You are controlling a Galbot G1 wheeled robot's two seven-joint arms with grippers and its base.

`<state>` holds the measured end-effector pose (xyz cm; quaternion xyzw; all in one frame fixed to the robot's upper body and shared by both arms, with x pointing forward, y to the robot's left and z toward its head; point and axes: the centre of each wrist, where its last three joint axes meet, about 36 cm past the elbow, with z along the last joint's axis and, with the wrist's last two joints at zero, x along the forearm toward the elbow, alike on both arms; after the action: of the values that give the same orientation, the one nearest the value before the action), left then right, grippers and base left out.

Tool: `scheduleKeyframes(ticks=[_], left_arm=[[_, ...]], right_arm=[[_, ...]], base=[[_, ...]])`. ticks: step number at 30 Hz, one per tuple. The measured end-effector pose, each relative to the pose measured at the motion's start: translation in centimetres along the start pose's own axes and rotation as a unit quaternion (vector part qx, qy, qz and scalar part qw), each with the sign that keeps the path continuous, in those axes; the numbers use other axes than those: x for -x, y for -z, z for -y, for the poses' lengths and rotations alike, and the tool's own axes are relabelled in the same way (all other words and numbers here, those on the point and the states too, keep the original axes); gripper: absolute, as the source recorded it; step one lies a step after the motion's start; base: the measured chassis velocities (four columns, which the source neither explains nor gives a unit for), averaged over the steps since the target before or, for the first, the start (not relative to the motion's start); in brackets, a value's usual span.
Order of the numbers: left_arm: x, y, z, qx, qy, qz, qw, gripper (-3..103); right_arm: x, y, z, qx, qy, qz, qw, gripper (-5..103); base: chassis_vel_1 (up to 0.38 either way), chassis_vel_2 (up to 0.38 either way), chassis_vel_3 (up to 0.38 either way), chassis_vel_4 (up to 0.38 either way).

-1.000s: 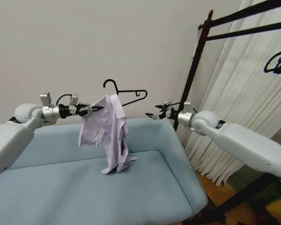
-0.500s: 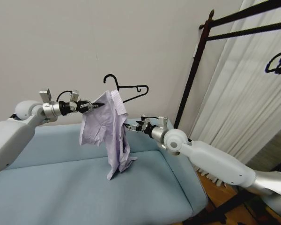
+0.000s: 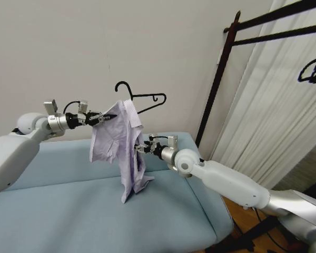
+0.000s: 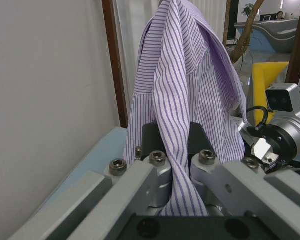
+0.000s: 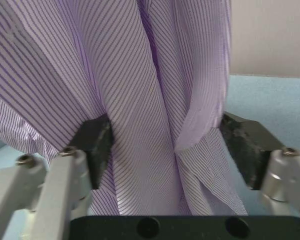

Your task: Pick up the clothes from the sofa and hang them on the clothes hanger.

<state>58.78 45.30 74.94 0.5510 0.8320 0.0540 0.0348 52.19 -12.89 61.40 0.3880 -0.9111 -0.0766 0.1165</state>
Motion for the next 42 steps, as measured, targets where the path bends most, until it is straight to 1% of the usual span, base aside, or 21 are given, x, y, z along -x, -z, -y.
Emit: scheduleKeyframes(ticks=[2,3,4,5,8,9,10,11,13,14,17,19,23,24,28,29,33,34,37,39,42], left_arm=[[0.0,0.0,0.0,0.0,0.0,0.0,1.0,2],[0.0,0.0,0.0,0.0,0.0,0.001,1.0,2],[0.0,0.0,0.0,0.0,0.0,0.001,1.0,2],[0.0,0.0,0.0,0.0,0.0,0.001,1.0,2],[0.1,0.0,0.2,0.0,-0.002,0.003,1.0,2],[0.1,0.0,0.2,0.0,-0.003,0.004,1.0,2],[0.1,0.1,0.3,0.001,-0.004,0.005,1.0,2],[0.1,0.1,0.3,0.001,-0.004,0.005,1.0,2],[-0.2,0.3,0.5,0.001,-0.005,0.007,1.0,2],[-0.2,0.3,0.5,0.001,-0.005,0.007,1.0,2],[-0.6,0.3,0.8,0.0,-0.005,0.009,0.9999,2],[-0.7,0.2,1.0,0.0,-0.005,0.009,0.9999,2],[-1.2,-0.2,1.6,-0.005,-0.004,0.006,1.0,2],[-1.2,-0.2,1.6,-0.005,-0.004,0.006,1.0,2],[-1.5,-0.7,2.2,-0.008,-0.003,0.008,0.9999,2],[-1.5,-0.7,2.2,-0.008,-0.003,0.008,0.9999,2],[-1.8,-0.9,2.7,-0.009,0.001,0.005,0.9999,2],[-1.8,-0.9,2.7,-0.009,0.001,0.005,0.9999,2],[-2.0,-1.0,3.0,-0.009,0.003,0.003,0.9999,2],[-2.1,-1.0,3.1,-0.009,0.003,0.002,0.9999,2],[-2.0,-1.3,3.5,-0.011,0.003,-0.001,0.9999,2]], right_arm=[[-0.1,0.0,0.1,-0.001,-0.002,0.001,1.0,55],[-0.1,0.0,0.2,-0.001,-0.003,0.002,1.0,55],[-0.2,0.0,0.3,-0.001,-0.004,0.002,1.0,50],[-0.2,0.0,0.3,-0.001,-0.004,0.002,1.0,50],[-0.1,0.1,0.4,-0.003,-0.005,0.003,1.0,33],[-0.1,0.1,0.5,-0.003,-0.005,0.003,1.0,33],[0.0,0.2,0.5,-0.004,-0.004,0.005,1.0,28],[0.0,0.2,0.5,-0.004,-0.004,0.005,1.0,28],[0.2,0.3,0.5,-0.005,-0.005,0.007,1.0,18],[0.2,0.3,0.5,-0.005,-0.005,0.007,1.0,18],[0.1,0.4,0.8,-0.01,-0.01,0.01,1.0,3],[0.0,0.4,1.0,-0.013,-0.015,0.011,1.0,1],[-0.6,1.6,2.7,-0.025,-0.045,0.026,0.998,0],[-0.6,1.6,2.7,-0.025,-0.045,0.026,0.998,0],[-1.0,3.8,4.1,-0.044,-0.071,0.047,0.995,0],[-1.0,3.8,4.1,-0.044,-0.071,0.047,0.995,0],[-1.9,6.1,5.8,-0.072,-0.097,0.071,0.99,0],[-1.9,6.1,5.8,-0.072,-0.097,0.071,0.99,0],[-2.9,7.5,7.1,-0.098,-0.11,0.089,0.985,0],[-3.2,7.9,7.4,-0.105,-0.112,0.094,0.984,0],[-4.0,8.9,8.4,-0.132,-0.117,0.106,0.979,0]], base=[[0.0,0.0,0.0,0.0],[0.0,0.0,0.0,0.0],[0.0,0.0,0.0,0.0],[0.0,0.0,0.0,0.0],[0.0,0.0,0.0,0.0],[0.0,0.0,0.0,0.0],[0.0,0.0,0.0,0.0],[0.0,0.0,0.0,0.0],[0.0,0.0,0.0,0.0],[0.0,0.0,0.0,0.0],[0.0,0.0,0.0,0.0],[0.0,0.0,0.0,0.0],[0.0,0.0,0.0,0.0],[0.0,0.0,0.0,0.0],[0.0,0.0,0.0,0.0],[0.0,0.0,0.0,0.0],[0.0,0.0,0.0,0.0],[0.0,0.0,0.0,0.0],[0.0,0.0,0.0,0.0],[0.0,0.0,0.0,0.0],[0.0,0.0,0.0,0.0]])
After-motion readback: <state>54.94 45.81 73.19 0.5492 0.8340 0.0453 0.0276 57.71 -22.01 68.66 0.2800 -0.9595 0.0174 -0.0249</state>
